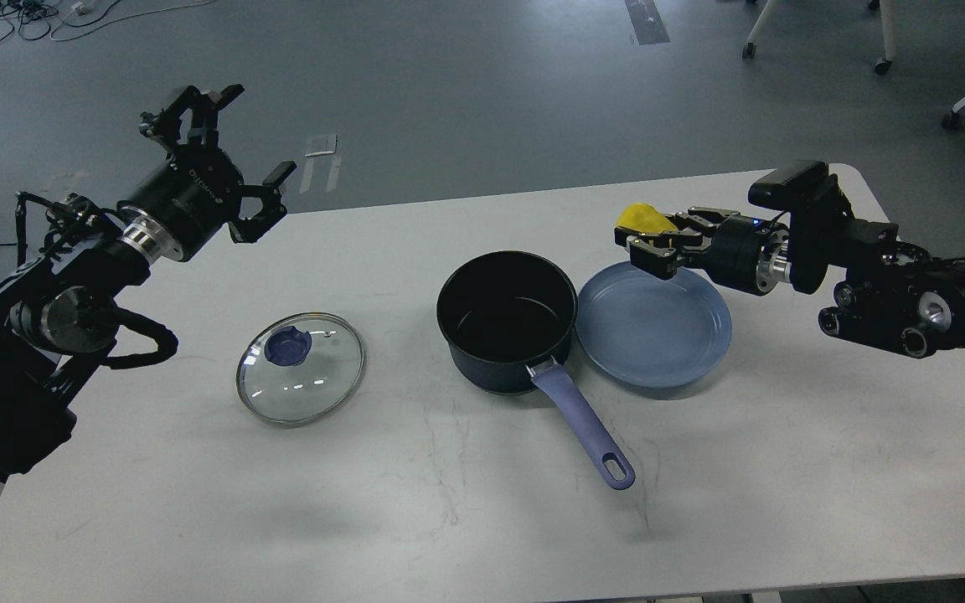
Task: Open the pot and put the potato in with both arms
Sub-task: 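Grasp the potato with the right gripper and lift it, then carry the potato over the saucepan and drop it inside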
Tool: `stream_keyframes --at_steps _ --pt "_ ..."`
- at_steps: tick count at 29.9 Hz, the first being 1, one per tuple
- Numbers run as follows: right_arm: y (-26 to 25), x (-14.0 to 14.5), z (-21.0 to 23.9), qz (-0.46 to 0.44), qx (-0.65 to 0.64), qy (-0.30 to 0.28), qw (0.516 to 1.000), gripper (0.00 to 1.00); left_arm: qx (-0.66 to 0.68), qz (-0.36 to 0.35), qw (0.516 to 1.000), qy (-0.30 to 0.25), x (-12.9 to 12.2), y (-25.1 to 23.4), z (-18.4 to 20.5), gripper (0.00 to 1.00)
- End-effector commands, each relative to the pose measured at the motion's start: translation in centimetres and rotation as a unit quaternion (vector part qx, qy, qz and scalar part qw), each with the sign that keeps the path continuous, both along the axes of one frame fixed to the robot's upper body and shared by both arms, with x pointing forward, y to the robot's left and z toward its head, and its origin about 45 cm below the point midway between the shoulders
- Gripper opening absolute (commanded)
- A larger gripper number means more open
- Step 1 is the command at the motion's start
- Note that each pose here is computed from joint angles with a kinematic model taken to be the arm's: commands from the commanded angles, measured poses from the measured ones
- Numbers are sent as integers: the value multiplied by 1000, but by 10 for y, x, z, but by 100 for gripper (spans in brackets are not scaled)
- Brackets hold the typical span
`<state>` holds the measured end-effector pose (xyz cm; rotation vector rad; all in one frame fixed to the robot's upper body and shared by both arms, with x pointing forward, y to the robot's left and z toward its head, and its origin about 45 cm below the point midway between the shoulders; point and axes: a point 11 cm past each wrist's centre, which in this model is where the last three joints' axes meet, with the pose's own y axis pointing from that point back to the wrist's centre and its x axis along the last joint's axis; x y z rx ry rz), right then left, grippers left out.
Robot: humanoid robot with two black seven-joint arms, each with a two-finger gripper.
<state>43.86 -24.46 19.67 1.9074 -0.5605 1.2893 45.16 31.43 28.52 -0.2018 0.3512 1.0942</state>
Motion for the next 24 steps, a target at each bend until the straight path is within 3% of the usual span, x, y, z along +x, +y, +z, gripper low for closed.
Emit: stream_keyframes --at_steps 1,14,24 --pt "8 14 24 9 -4 -27 1000 28 -2 0 1000 -1 0 -1 0 98" --pt "94 31 66 94 -15 -78 992 28 -1 2 1000 -1 0 0 1 98" --pt "149 19 49 144 -19 -72 987 28 -3 1 1000 -2 1 -1 1 98"
